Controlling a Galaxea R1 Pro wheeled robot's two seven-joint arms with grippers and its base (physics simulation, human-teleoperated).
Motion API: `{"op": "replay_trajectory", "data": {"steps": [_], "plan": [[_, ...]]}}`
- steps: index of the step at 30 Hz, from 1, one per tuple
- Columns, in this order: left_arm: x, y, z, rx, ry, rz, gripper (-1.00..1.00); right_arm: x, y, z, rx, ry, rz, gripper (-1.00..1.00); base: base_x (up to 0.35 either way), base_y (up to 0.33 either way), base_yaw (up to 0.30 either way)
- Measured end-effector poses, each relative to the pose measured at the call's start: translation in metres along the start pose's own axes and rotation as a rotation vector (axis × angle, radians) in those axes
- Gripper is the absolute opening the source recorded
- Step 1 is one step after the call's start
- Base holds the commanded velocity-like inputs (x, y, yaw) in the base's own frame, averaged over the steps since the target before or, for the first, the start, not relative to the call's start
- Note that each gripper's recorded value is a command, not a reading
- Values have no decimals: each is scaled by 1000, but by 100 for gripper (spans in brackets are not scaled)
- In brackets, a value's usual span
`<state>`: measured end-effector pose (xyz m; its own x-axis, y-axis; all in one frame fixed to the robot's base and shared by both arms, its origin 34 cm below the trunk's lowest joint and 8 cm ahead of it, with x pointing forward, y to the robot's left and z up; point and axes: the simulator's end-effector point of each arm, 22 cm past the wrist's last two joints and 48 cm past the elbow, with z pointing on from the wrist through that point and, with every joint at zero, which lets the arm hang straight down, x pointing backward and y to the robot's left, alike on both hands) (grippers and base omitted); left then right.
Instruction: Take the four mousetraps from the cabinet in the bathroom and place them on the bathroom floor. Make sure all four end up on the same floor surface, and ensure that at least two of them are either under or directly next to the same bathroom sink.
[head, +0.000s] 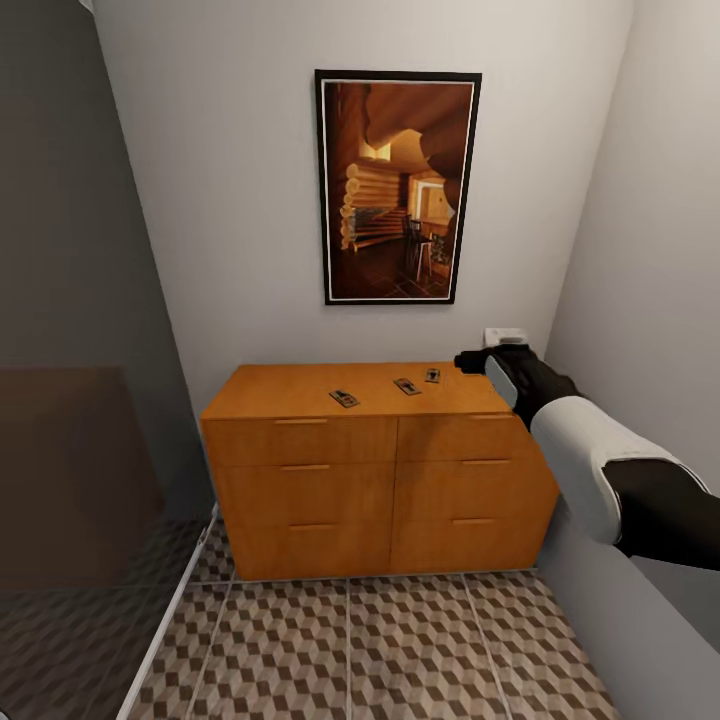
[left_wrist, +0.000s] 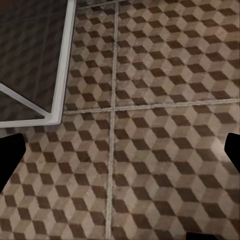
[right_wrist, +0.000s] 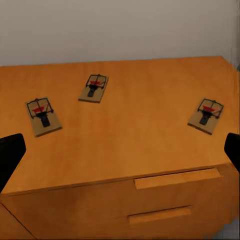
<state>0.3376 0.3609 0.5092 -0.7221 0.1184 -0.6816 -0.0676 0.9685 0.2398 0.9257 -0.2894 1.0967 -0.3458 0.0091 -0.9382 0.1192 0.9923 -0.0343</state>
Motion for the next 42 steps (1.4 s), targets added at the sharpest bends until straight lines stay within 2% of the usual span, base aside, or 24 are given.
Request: {"op": "replay_trajectory", "data": {"steps": [3, 9, 12, 15, 17, 23, 29, 42], "plan": [[0, -3, 0, 4, 1, -2, 100, -29, -5, -19, 18, 26, -9, 100, 0, 0, 0], [1, -6, -1, 6, 3, -5, 100, -66, -17, -40, 85, 23, -12, 100, 0, 0, 0], [1, -7, -1, 7, 3, -5, 100, -83, -20, -50, 97, 32, -14, 100, 0, 0, 0], [1, -10, -1, 11, 6, -7, 100, -96, -16, -61, 97, 69, -24, 100, 0, 0, 0], [1, -12, -1, 13, 6, -9, 100, -98, -7, -67, 86, 100, -37, 100, 0, 0, 0], [1, -22, -3, 23, 8, -17, 100, -95, 7, -73, 70, 141, -53, 100, 0, 0, 0], [1, -24, -3, 25, 10, -20, 100, -76, 12, -67, 61, 195, -59, 100, 0, 0, 0], [4, -25, -4, 25, 22, -19, 100, -72, 18, -66, 39, 205, -45, 100, 0, 0, 0]]}}
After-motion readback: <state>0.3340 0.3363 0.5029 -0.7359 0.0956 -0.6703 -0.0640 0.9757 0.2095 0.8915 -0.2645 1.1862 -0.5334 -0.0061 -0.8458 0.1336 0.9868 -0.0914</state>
